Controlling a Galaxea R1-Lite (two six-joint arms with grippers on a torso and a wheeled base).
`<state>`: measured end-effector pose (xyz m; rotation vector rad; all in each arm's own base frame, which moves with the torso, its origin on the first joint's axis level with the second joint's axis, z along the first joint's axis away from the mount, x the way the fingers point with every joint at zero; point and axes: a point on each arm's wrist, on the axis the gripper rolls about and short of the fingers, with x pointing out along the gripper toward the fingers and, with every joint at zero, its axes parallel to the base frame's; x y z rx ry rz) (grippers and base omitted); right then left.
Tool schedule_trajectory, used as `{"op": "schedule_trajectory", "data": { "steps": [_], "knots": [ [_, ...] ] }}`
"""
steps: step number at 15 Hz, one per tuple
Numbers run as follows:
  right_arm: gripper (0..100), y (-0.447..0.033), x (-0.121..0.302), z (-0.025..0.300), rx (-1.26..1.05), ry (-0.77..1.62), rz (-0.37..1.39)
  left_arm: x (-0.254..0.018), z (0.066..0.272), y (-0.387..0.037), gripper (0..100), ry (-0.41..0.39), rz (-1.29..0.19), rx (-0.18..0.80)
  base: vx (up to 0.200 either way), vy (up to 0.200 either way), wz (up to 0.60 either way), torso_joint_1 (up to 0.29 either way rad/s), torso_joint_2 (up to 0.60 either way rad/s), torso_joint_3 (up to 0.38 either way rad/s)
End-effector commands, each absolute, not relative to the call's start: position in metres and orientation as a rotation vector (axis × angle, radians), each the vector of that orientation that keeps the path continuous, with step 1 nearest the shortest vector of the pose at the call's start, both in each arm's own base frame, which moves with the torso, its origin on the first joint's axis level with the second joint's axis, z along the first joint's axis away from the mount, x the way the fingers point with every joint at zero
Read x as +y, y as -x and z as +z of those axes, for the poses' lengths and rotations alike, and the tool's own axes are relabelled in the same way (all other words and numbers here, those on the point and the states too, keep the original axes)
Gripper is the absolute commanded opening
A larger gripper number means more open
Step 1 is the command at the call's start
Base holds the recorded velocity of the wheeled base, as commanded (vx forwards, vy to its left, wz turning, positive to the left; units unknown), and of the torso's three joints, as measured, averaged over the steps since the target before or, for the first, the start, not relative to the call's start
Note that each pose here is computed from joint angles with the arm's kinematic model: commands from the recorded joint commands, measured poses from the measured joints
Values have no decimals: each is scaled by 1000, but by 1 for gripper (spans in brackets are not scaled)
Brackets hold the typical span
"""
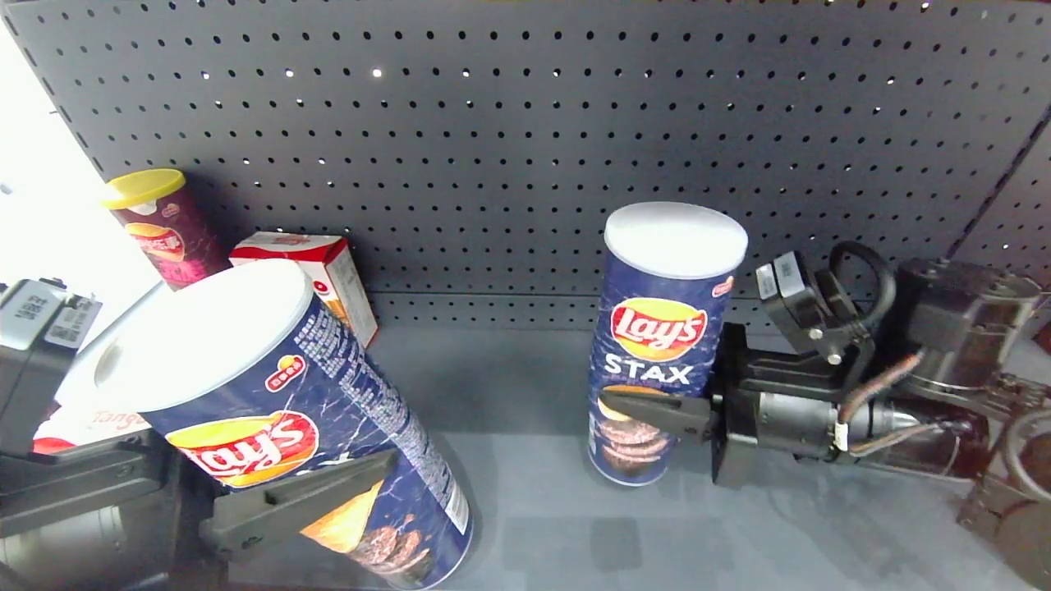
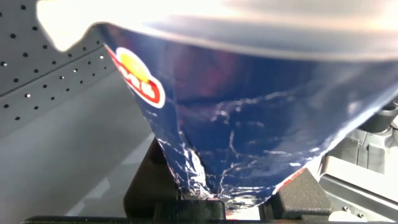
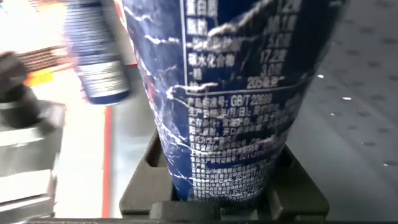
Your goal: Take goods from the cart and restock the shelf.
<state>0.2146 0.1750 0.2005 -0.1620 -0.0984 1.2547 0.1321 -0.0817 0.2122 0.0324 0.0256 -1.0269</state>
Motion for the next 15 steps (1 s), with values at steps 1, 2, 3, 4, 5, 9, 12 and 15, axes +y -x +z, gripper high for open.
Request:
{"op": "schedule_trajectory", "data": {
  "steps": [1, 2, 3, 4, 5, 9, 12, 15],
  "knots": [
    [0, -182, 172, 205, -136, 159, 1291, -82, 212, -132, 0, -32, -1027, 26, 0, 0, 0, 0, 0, 0],
    [0, -180, 172, 199, -133, 161, 1280, -82, 211, -132, 0, -32, -1025, 29, 0, 0, 0, 0, 0, 0],
    [0, -178, 173, 195, -134, 159, 1285, -82, 210, -132, 0, -32, -1025, 32, 0, 0, 0, 0, 0, 0],
    [0, -178, 173, 192, -129, 161, 1288, -82, 210, -132, 0, -32, -1025, 32, 0, 0, 0, 0, 0, 0],
    [0, -179, 174, 186, -113, 161, 1278, -81, 210, -132, 0, -32, -1025, 34, 0, 0, 0, 0, 0, 0],
    [0, -182, 180, 163, -88, 163, 1278, -82, 210, -132, 0, -32, -1025, 36, 0, 0, 0, 0, 0, 0],
    [0, -185, 184, 152, -80, 163, 1281, -81, 210, -132, 0, -30, -1022, 38, 0, 0, 0, 0, 0, 0],
    [0, -186, 184, 150, -70, 164, 1281, -81, 208, -131, 0, -30, -1022, 43, 0, 0, 0, 0, 0, 0]
  ]
}}
